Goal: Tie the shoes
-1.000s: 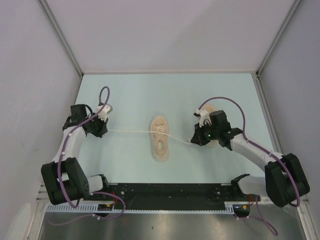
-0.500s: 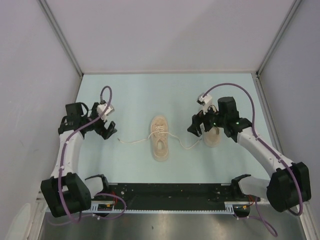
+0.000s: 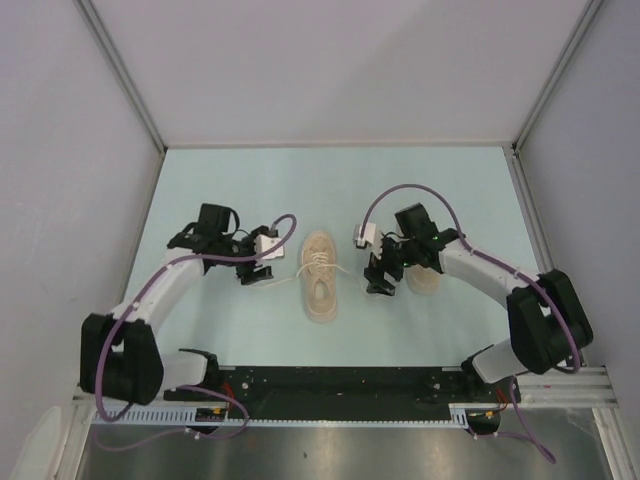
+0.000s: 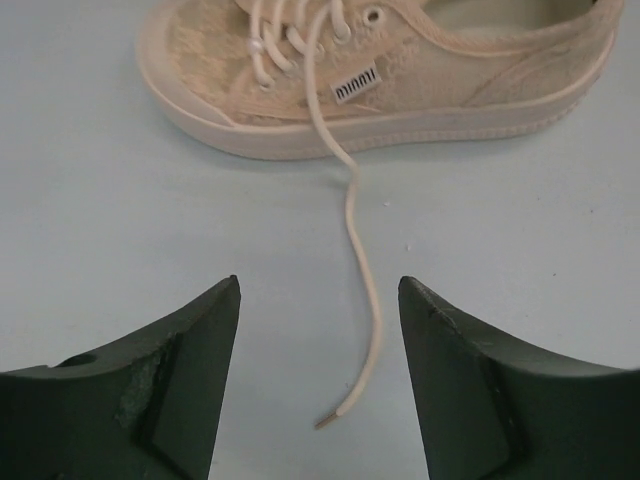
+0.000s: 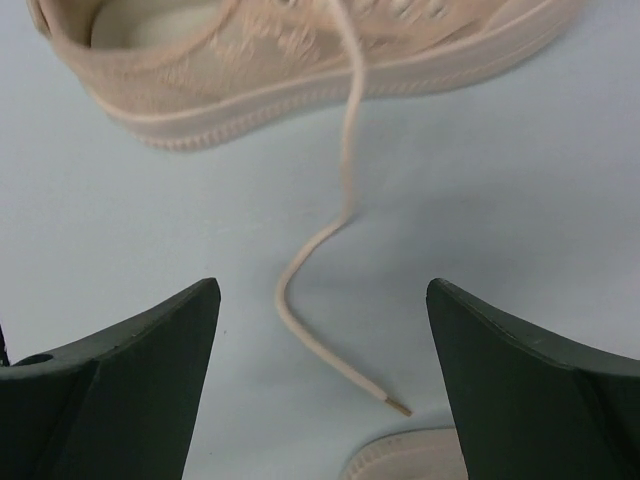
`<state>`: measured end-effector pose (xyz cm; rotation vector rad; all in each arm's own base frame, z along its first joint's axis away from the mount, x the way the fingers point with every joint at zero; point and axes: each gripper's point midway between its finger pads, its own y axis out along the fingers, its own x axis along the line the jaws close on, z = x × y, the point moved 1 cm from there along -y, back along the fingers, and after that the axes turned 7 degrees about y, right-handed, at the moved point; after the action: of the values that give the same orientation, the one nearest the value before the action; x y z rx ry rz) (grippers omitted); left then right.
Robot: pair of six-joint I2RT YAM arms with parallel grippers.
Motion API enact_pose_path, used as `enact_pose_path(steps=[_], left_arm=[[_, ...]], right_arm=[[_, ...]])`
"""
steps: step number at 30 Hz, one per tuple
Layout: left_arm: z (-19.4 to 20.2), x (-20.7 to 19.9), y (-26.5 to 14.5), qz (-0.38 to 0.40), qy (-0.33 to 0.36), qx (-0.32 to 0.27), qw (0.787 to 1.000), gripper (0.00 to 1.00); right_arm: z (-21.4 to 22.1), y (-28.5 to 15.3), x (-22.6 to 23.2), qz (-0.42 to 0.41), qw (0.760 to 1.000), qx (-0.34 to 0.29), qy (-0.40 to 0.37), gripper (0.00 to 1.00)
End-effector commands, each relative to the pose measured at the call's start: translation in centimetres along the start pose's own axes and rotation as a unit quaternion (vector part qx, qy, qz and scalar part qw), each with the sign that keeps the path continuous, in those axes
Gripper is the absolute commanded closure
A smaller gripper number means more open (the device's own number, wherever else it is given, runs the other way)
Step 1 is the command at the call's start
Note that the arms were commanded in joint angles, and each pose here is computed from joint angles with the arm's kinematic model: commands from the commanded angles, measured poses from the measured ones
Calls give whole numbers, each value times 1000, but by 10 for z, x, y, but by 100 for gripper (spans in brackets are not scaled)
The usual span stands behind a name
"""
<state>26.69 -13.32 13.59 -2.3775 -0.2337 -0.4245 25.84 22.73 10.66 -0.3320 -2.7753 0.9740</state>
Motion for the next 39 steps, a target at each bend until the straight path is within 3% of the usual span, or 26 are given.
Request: enact_pose_path(steps=[1,3,9,19,20,21,22,23,24,25,26,29,33,39], left_arm=[[26,-10,28,54,36,37,997,35],[32,-11,34,69,26,43,996,43],[57,-28,47,120,20,72,990,52],[93,-46,49,137,4,145,980,45],[94,-49,49,144,-1,147,979,49],[97,-52,49,150,-4,152,977,52],[97,-55,49,156,-6,152,976,56],[98,-58,48,161,-7,153,975,66],[98,-60,47,166,-8,154,974,71],[98,-62,46,170,-5,154,973,77],[98,-65,45,177,-8,154,972,86],[97,-63,42,164,-23,160,973,100],[86,-44,30,120,-64,149,979,100],[83,-5,-11,0,-104,147,984,100]], right_arm=[[24,15,7,-26,997,64,-46,14],[36,23,8,-28,995,91,-40,15],[74,26,-1,-24,986,161,-37,23],[94,33,-1,-38,978,199,-54,34],[96,35,-2,-36,977,203,-56,38],[98,36,-3,-37,976,205,-58,54],[100,37,-5,-35,975,208,-61,63],[103,38,-5,-35,974,214,-60,74],[103,38,-6,-34,974,215,-61,93],[103,37,-6,-31,974,216,-57,98],[99,34,-6,-27,975,211,-60,100],[87,26,-4,-17,979,197,-54,100],[57,4,-11,35,986,158,-49,100],[46,-40,-26,100,985,136,-15,100]])
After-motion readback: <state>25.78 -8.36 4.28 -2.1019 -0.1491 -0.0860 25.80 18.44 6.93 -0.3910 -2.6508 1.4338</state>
